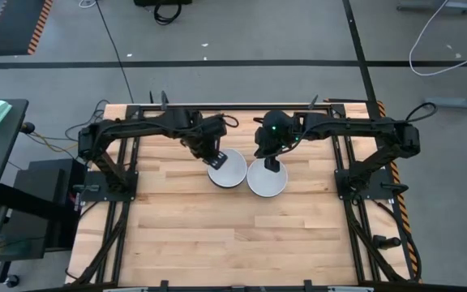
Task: Nest bowls inside each other
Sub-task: Stack the white bowl on top of the black bowl
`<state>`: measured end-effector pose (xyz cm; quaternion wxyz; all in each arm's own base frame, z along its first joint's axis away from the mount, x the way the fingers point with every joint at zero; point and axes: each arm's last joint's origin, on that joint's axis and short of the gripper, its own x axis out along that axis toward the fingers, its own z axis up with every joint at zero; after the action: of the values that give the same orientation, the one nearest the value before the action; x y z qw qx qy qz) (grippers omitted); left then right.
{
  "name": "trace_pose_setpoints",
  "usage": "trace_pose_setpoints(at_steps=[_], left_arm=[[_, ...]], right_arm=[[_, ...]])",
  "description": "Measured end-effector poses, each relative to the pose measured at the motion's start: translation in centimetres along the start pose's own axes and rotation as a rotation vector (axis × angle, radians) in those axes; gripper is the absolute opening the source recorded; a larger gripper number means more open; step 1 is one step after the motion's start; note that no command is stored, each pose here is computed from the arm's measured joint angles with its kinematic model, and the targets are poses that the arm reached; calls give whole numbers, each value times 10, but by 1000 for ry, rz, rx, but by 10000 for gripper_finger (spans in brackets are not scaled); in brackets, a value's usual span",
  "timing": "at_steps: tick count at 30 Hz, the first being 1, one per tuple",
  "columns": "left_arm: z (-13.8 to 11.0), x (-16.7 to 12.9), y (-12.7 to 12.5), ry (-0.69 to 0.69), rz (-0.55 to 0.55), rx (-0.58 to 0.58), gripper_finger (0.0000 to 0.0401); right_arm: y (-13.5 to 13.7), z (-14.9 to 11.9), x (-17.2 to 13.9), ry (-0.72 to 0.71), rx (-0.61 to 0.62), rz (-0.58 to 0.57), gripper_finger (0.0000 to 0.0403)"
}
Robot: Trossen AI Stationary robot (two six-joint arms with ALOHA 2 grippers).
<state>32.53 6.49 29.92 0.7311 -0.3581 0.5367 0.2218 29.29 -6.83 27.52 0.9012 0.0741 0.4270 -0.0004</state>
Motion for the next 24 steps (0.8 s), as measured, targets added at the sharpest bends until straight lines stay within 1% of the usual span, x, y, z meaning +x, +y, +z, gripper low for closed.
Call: trace_pose_setpoints(at_steps=[6, 10, 15, 24], left_arm=[[-10, 20, 7, 54, 45, -34, 110], [-10, 29, 9, 44, 37, -56, 111], [-13, 36, 12, 55, 47, -79, 106], [-13, 40, 13, 59, 69, -81, 93]], right_arm=[[5, 0, 1, 3, -9, 12, 1], [10, 1, 2, 2, -21, 21, 2], [16, 1, 3, 5, -27, 33, 2], [19, 1, 4, 4, -14, 39, 2]])
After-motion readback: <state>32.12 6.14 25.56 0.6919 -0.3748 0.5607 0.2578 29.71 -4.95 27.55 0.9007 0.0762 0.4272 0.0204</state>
